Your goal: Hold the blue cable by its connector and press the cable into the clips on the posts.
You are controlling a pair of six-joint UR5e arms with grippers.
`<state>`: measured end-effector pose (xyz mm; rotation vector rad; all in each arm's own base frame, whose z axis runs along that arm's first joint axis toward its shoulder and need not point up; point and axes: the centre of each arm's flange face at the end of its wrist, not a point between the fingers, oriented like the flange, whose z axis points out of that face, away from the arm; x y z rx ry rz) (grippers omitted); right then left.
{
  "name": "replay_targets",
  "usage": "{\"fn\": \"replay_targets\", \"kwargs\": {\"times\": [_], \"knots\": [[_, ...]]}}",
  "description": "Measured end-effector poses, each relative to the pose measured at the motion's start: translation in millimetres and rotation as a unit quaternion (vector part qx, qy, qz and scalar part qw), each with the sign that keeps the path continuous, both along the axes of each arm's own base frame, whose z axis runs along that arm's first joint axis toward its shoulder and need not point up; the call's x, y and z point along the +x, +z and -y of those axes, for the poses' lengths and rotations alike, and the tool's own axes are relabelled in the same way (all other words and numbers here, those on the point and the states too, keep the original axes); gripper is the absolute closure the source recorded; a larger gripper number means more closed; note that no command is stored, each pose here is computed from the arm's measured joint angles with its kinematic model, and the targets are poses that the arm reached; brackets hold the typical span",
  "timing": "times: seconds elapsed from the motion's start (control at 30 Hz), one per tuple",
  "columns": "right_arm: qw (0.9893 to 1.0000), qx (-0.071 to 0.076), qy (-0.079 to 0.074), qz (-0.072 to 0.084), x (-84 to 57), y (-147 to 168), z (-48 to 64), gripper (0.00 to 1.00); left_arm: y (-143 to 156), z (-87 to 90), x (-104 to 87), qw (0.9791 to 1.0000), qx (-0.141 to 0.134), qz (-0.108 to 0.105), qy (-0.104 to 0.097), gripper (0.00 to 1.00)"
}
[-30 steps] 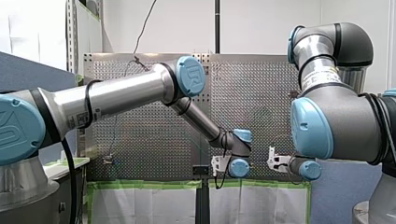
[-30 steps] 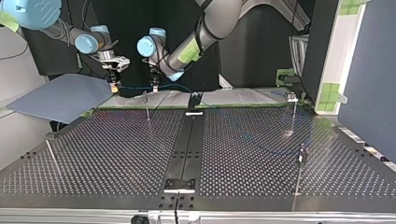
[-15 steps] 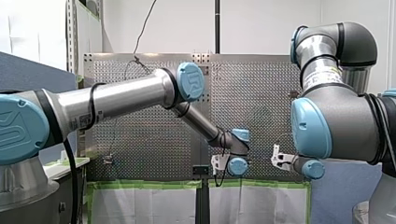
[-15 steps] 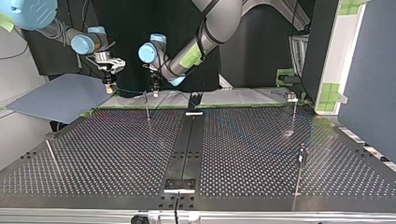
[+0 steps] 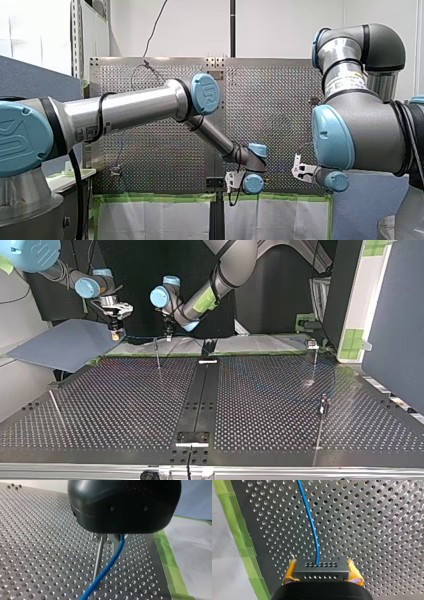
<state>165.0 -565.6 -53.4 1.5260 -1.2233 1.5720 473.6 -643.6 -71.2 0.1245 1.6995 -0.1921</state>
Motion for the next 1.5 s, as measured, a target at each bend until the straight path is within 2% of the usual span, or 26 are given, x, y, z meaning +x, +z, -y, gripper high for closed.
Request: {"fn": "replay_targets", "kwargs": {"times": [0.5,0.87,1.17,1.5], "knots": [[1.0000,-0.001,0.000,-0.002,1.5,0,0.4,1.00,-2,-5.3,11.2,0.9999,-0.009,0.002,-0.005,1.00],[1.0000,-0.002,0.003,-0.005,5.6,-1,-1.2,1.00,-8,-23.0,30.9,1.0000,-0.008,-0.002,-0.002,1.00],[1.0000,0.000,-0.005,-0.007,4.4,-4,-1.7,1.00,-9,-30.0,37.9,0.9999,-0.008,-0.007,0.000,1.00],[0.9998,0.004,-0.016,-0.009,2.5,-10,-1.8,1.00,-19,-31.7,41.5,0.9998,-0.012,-0.015,-0.011,1.00]]}}
